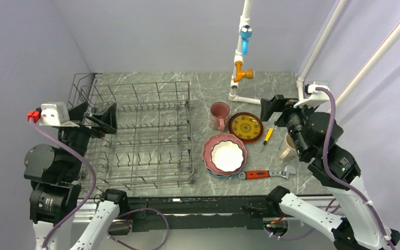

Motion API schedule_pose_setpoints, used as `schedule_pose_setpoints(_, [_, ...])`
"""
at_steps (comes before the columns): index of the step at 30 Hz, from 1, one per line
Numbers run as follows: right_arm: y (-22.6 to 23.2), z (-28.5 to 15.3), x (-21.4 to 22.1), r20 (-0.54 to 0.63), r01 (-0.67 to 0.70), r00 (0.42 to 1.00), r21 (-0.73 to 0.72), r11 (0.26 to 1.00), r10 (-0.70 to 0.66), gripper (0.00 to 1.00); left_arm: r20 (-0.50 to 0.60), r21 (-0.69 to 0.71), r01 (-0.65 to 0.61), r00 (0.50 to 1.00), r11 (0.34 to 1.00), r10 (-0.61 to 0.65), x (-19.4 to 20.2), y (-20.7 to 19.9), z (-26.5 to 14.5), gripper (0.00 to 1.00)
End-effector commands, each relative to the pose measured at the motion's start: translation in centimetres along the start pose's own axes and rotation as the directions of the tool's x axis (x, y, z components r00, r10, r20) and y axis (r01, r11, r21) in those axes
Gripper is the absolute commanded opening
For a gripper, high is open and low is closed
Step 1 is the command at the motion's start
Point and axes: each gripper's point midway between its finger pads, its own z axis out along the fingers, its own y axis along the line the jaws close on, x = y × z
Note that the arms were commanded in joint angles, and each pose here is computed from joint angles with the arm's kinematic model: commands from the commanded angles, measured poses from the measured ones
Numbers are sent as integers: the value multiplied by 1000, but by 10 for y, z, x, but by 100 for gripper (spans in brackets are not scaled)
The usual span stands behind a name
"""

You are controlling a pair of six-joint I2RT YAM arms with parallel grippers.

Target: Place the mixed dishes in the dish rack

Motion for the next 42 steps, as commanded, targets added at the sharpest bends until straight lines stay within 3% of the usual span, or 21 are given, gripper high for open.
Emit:
schedule_pose_setpoints(1, [-11,-1,18,-71,-2,997,69,998,7,100,-11,58,36,999,998,-35,4,-11,8,99])
schedule_pose_setpoints(11, [-3,21,91,-327,64,945,118,991,-22,100,-233,267,196,963,944,-134,78,-51,55,99])
schedule_pose_setpoints(19, [8,23,147,-394,28,919,43,999,-9,100,-468,377,428,853,821,-230,147,-89,81,99])
schedule_pose_setpoints(24, [7,26,172,-374,-67,923,77,995,91,100,-555,412,417,820,810,-140,183,-127,76,99])
schedule_pose_setpoints(27, [-5,22,164,-312,-132,934,155,979,176,100,-579,442,441,805,781,-127,197,-153,65,99])
schedule_pose_setpoints(33, [-18,22,174,-319,-135,922,266,955,219,100,-631,521,459,775,719,-37,226,-217,47,99])
schedule_pose_setpoints(38, [-18,12,175,-300,-217,908,262,940,293,100,-629,571,389,773,723,81,248,-256,45,99])
schedule_pose_setpoints(42, [-3,3,177,-317,-226,916,102,969,247,100,-637,567,339,759,751,139,270,-272,50,99])
